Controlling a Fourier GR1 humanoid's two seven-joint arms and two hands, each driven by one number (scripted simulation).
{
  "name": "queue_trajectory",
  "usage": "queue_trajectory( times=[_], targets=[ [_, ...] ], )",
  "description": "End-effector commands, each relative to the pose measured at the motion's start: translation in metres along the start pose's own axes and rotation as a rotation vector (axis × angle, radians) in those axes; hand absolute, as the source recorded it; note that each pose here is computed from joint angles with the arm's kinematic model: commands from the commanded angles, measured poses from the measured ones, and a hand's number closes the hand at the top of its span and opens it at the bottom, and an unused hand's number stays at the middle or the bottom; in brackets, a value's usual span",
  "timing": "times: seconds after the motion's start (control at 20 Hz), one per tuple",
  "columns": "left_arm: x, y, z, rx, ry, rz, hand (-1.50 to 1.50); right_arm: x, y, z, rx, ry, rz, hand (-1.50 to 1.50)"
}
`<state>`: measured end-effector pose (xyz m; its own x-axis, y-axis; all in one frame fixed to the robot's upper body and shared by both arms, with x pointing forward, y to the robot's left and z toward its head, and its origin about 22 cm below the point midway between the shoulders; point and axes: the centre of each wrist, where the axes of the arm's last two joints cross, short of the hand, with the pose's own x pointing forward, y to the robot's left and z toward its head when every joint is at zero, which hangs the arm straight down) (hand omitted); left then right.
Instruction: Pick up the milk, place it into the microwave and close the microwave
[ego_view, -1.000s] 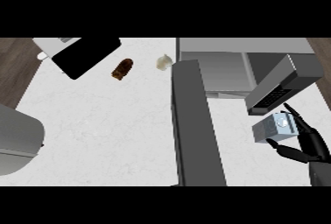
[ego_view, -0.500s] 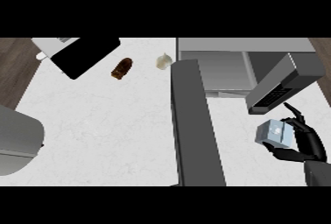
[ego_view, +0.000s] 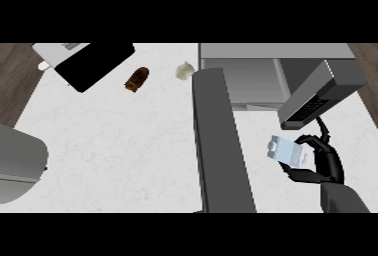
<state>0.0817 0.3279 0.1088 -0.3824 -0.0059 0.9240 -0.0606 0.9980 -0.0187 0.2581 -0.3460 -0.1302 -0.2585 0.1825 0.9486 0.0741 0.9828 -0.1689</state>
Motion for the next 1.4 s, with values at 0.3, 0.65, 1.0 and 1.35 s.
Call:
queue_trajectory(
  times=[0.3, 0.65, 1.0, 1.35],
  targets=[
    [-0.002, 0.012, 0.007, 0.035, 0.017, -0.004, -1.5, 0.024, 0.087, -0.045, 0.201, -0.192, -0.104, 1.5],
    [-0.001, 0.021, 0.013, 0.042, 0.018, -0.005, -1.5, 0.079, 0.113, -0.096, 0.168, -0.188, -0.071, 1.5],
    [0.005, 0.008, -0.002, 0.038, 0.025, -0.022, -1.5, 0.107, 0.144, -0.125, 0.147, -0.185, 0.015, 1.5],
    [0.001, 0.026, 0.015, 0.026, 0.03, -0.011, -1.5, 0.124, 0.144, -0.179, 0.148, -0.159, 0.235, 1.5]
  ],
)
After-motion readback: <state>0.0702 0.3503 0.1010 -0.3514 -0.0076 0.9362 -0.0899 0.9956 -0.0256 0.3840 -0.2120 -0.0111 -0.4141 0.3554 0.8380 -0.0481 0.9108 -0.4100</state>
